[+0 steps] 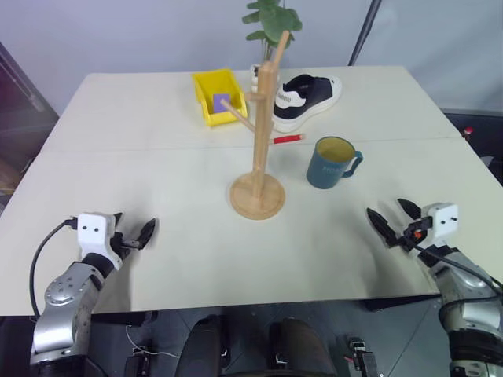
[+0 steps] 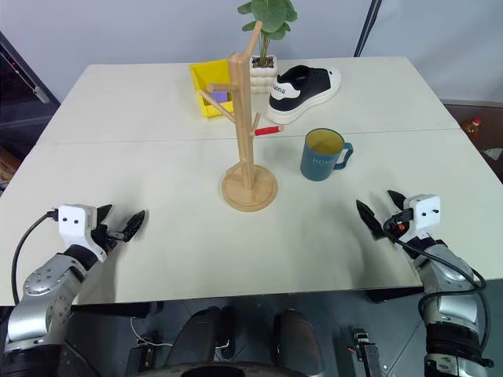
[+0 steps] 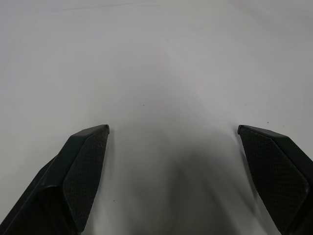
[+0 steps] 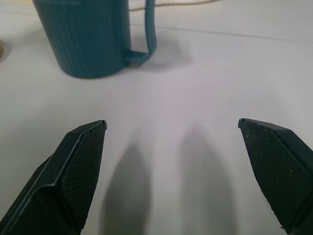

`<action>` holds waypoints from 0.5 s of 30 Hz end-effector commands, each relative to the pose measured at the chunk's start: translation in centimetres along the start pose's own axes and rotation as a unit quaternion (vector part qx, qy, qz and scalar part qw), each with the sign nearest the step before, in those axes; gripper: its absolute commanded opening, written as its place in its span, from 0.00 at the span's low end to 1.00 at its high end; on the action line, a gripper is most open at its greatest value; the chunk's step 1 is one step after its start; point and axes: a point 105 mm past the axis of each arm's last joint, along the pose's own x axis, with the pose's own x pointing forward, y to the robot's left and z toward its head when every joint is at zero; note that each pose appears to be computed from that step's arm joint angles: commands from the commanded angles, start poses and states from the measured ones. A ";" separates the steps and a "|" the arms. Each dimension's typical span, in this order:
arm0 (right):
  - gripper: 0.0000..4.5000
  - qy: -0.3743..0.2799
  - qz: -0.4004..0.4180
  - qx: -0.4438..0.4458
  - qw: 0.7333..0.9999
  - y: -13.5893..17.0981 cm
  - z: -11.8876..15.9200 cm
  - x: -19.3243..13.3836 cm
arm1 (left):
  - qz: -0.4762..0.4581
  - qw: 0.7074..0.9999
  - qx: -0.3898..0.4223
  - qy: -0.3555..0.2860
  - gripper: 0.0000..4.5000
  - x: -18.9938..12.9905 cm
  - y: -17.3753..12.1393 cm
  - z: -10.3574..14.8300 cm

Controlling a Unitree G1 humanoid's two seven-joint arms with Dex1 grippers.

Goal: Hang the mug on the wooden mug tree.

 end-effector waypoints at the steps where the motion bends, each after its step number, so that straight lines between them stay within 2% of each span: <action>1: 1.00 -0.015 0.000 -0.009 1.000 0.2 1.0 0.0 | -0.005 1.000 0.010 -0.025 1.00 -0.2 -0.1 1.2; 11: 1.00 -0.016 -0.013 -0.007 1.000 0.4 1.0 0.4 | -0.033 0.999 -0.011 -0.029 1.00 0.2 -1.4 1.3; 15: 1.00 -0.015 -0.014 -0.001 1.000 0.7 1.0 1.0 | -0.088 0.994 -0.016 -0.055 1.00 0.1 -3.7 2.4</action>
